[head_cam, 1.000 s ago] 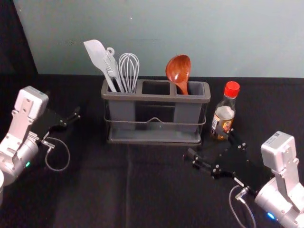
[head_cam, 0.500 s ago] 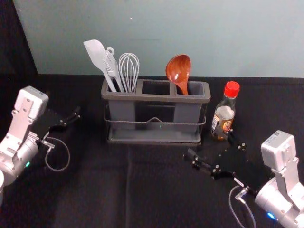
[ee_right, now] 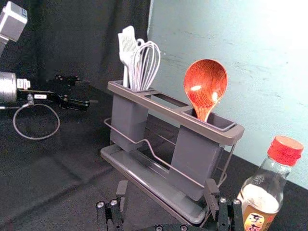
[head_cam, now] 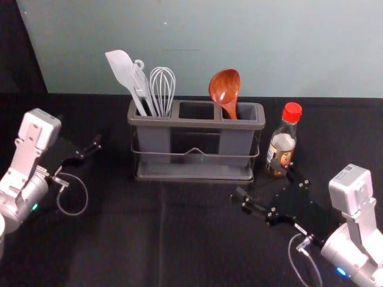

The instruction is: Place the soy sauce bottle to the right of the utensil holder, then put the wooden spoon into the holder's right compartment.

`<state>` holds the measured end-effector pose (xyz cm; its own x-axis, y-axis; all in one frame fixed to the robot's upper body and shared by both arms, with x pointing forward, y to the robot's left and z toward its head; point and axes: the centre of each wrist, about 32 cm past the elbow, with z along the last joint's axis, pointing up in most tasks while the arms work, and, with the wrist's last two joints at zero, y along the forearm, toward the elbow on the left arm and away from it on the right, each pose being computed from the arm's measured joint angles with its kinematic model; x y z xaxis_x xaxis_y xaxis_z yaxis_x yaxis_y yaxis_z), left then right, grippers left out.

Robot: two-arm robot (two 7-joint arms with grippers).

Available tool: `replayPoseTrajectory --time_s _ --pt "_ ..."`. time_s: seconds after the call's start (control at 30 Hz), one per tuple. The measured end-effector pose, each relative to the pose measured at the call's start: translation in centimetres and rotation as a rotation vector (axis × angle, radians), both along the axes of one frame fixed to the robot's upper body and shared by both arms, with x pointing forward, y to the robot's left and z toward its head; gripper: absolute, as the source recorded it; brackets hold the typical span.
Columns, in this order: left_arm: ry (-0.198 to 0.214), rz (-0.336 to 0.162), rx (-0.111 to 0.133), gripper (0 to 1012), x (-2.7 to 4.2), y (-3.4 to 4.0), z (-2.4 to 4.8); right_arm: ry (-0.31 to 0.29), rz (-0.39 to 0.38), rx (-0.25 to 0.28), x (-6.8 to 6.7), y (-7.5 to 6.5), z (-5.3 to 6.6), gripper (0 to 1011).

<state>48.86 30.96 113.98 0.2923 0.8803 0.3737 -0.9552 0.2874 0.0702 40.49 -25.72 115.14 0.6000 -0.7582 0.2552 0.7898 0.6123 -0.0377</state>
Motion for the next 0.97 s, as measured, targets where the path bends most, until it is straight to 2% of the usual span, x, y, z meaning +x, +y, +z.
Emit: replayPoseTrajectory --time_s 0.97 --pt "0.000 0.000 0.000 1005 0.00 0.00 0.00 -0.001 -0.001 -0.001 0.00 -0.01 0.01 1004"
